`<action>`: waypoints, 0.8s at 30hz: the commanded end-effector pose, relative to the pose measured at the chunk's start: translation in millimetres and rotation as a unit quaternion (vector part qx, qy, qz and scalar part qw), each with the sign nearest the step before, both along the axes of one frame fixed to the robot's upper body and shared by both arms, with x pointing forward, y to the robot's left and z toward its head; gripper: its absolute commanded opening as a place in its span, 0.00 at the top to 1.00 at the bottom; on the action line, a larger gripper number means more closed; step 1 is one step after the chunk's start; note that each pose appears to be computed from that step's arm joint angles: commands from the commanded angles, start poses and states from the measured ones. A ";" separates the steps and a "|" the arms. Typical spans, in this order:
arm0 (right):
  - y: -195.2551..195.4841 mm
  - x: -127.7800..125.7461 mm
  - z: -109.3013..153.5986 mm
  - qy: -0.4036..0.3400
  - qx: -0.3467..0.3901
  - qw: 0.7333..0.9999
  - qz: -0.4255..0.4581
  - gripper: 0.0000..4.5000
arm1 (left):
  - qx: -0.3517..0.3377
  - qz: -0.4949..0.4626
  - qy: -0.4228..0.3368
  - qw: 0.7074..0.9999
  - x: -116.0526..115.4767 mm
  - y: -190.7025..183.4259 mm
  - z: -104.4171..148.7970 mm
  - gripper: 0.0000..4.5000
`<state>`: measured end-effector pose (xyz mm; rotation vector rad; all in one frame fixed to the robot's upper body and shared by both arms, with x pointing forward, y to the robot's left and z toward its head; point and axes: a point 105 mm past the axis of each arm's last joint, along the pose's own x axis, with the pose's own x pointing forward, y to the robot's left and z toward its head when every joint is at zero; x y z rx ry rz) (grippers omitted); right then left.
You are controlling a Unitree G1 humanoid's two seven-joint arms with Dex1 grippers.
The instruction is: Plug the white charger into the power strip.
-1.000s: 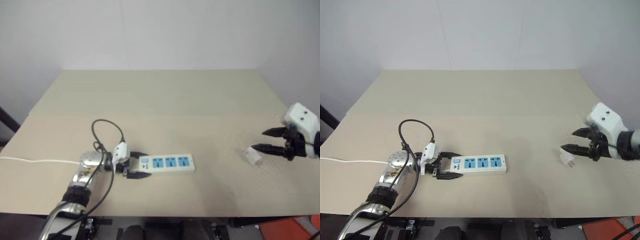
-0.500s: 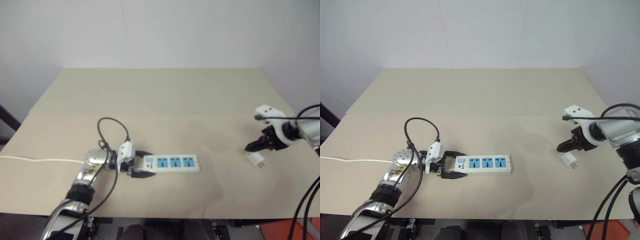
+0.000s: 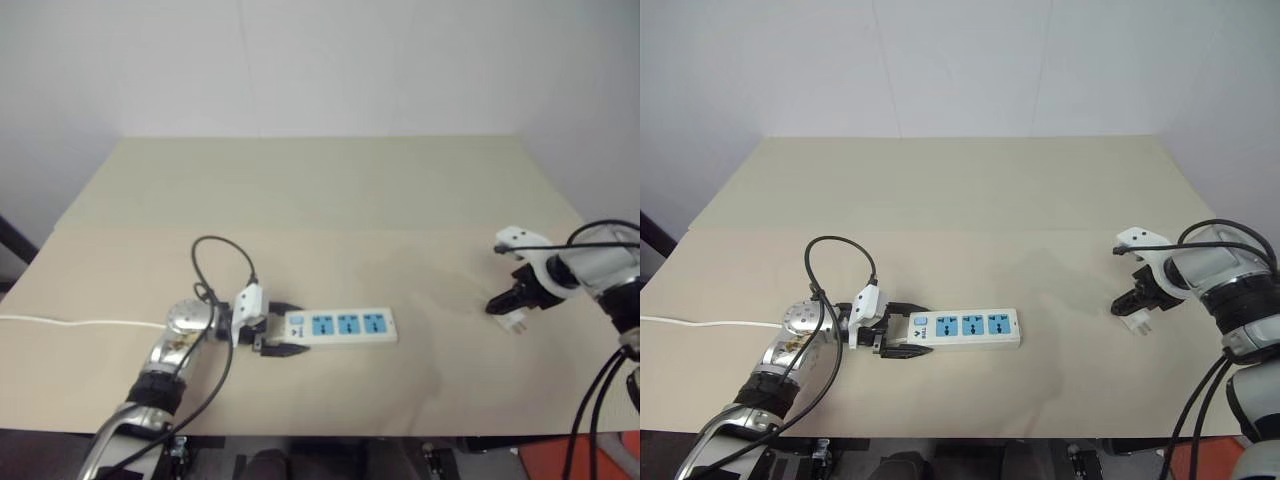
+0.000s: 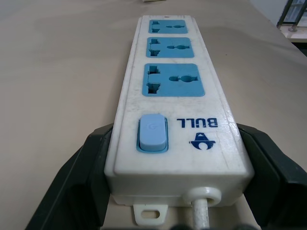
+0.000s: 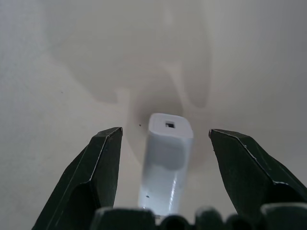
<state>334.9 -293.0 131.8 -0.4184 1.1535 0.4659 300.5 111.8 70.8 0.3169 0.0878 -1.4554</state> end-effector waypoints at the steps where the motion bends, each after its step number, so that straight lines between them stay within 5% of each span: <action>1: 1.9 2.2 4.0 -0.010 0.008 1.000 0.002 0.31 | 0.022 0.000 0.012 1.000 -3.4 2.9 -8.4 0.27; 7: 8.9 -1.4 -3.4 0.002 0.013 1.000 0.015 0.73 | 0.027 0.005 0.010 1.000 -1.5 6.4 -7.4 0.27; 14: 18.3 2.2 4.7 -0.025 0.012 0.999 0.038 0.74 | 0.033 0.009 0.006 0.999 1.9 9.2 -5.8 0.27; 18: 46.0 20.1 43.6 -0.153 0.043 0.982 0.104 0.74 | 0.037 0.005 0.004 0.999 3.3 9.9 -4.6 0.27; 24: 122.1 16.5 93.8 -0.345 0.212 0.888 0.217 0.74 | 0.036 0.002 -0.003 0.999 9.6 5.2 1.0 0.27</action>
